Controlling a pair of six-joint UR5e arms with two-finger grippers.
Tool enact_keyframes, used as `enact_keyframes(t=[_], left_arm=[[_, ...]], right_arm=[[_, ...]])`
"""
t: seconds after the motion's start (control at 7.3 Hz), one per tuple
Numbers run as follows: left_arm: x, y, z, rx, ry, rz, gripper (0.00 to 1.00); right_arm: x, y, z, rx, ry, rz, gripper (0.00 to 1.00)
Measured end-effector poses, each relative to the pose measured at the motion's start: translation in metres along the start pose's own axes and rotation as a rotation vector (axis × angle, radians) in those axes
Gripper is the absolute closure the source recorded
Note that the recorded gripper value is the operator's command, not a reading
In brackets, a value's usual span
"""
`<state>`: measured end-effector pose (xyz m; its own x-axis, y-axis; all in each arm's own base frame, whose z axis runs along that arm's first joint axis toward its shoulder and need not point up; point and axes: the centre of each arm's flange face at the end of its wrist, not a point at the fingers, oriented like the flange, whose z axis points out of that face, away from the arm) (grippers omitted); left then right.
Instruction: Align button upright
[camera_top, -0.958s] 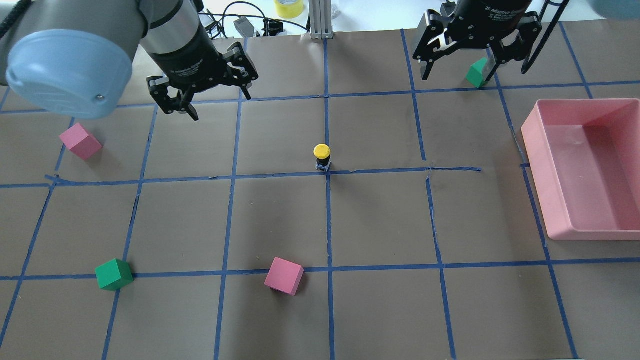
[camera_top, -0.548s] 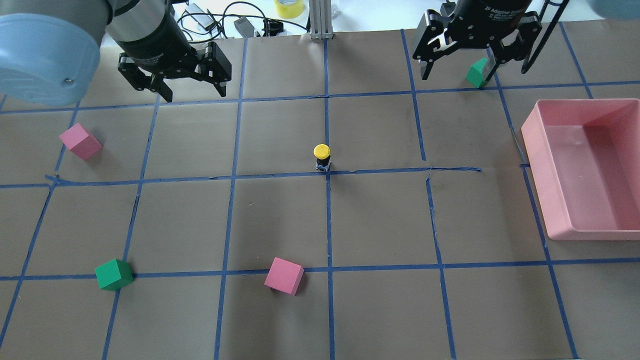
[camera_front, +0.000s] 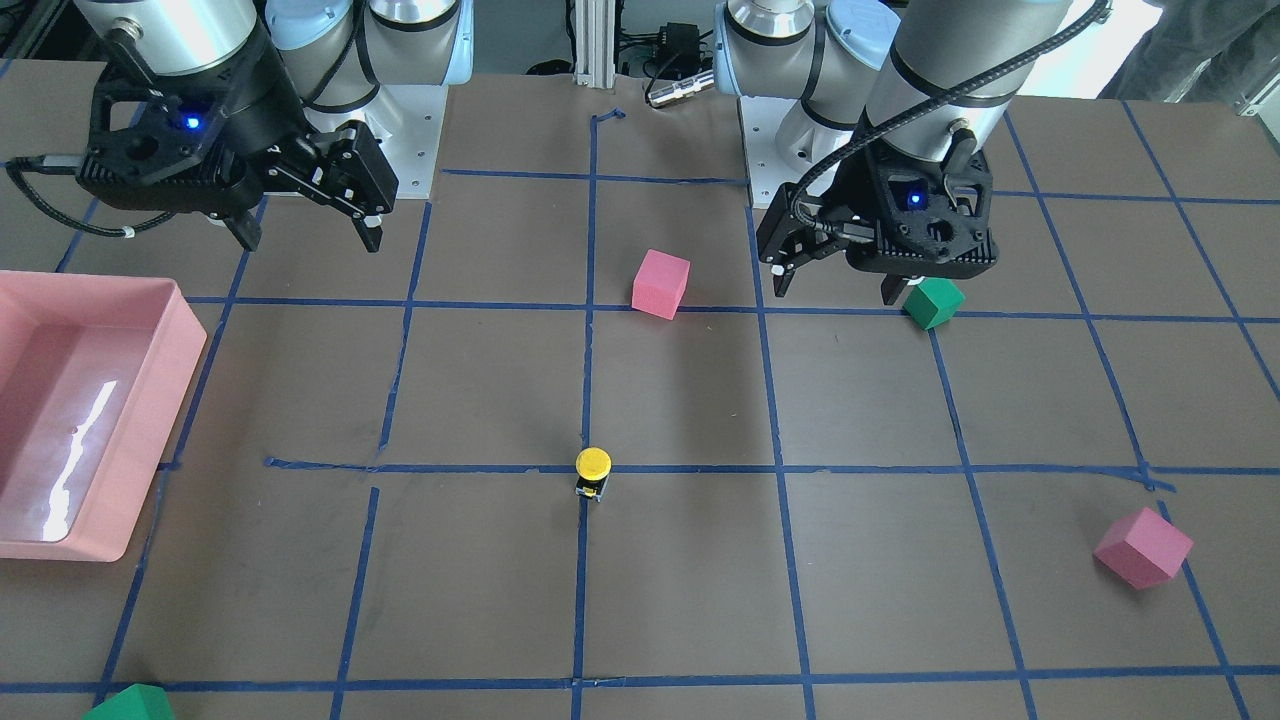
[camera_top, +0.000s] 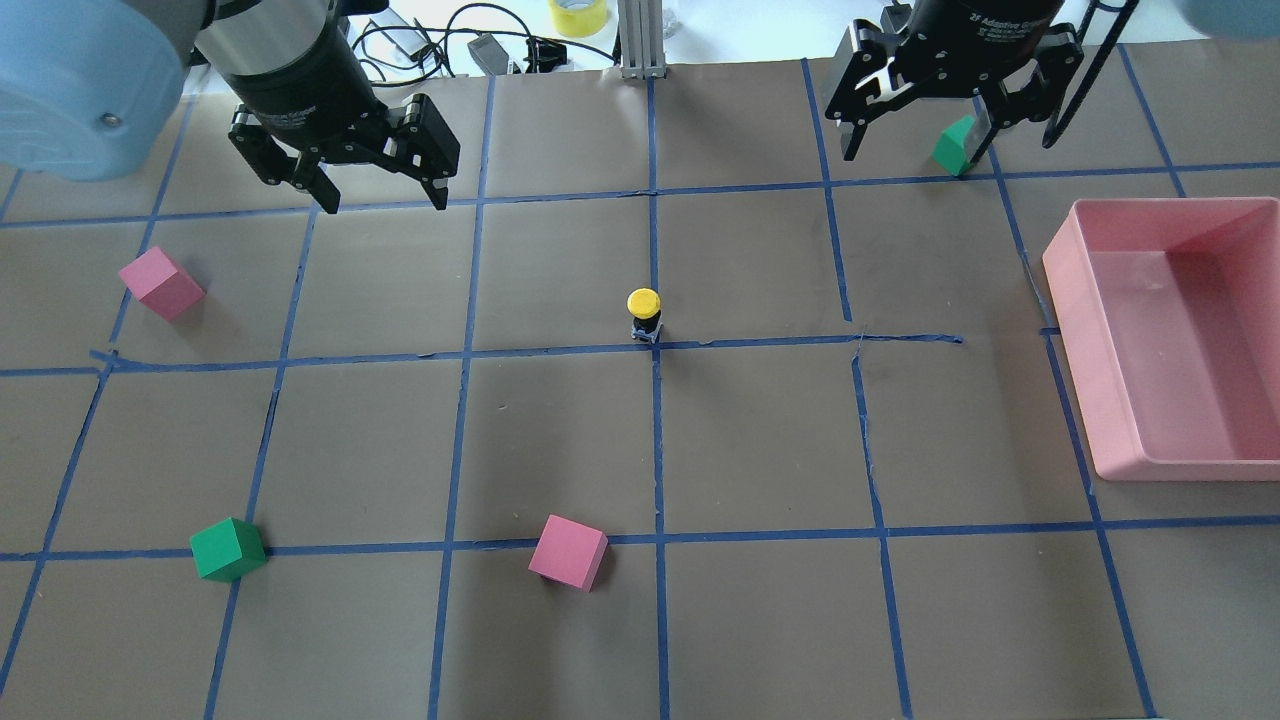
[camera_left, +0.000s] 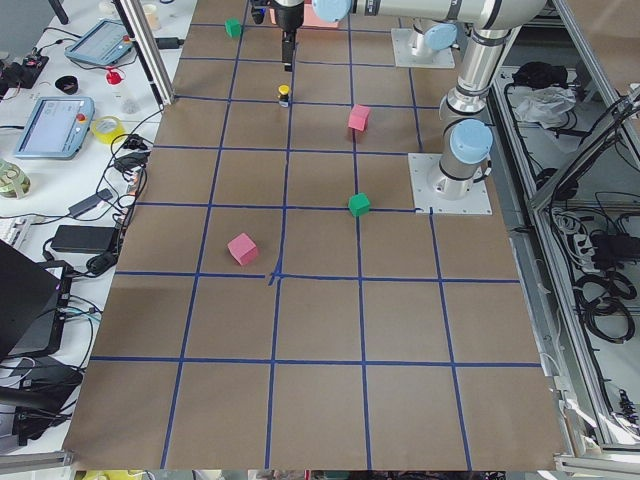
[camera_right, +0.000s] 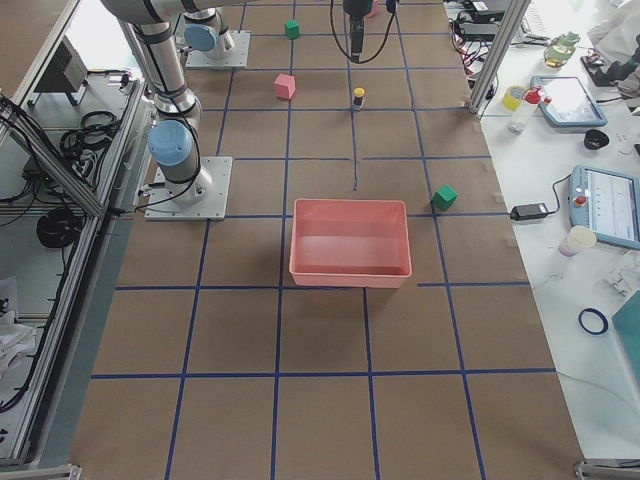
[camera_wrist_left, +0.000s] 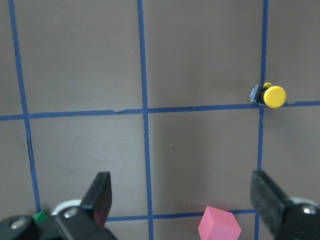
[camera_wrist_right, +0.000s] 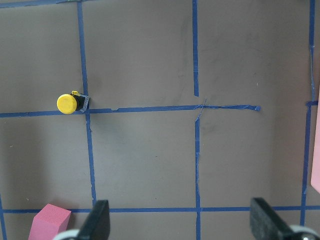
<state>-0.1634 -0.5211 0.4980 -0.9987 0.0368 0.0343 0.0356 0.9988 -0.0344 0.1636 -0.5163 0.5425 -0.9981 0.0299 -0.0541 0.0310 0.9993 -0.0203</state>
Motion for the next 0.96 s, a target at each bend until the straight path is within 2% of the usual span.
enact_keyframes(t=[0.96], left_arm=[[0.0, 0.0035, -0.0026, 0.007, 0.0, 0.006, 0.0]], right_arm=[[0.0002, 0.0, 0.0, 0.0, 0.002, -0.001, 0.0]])
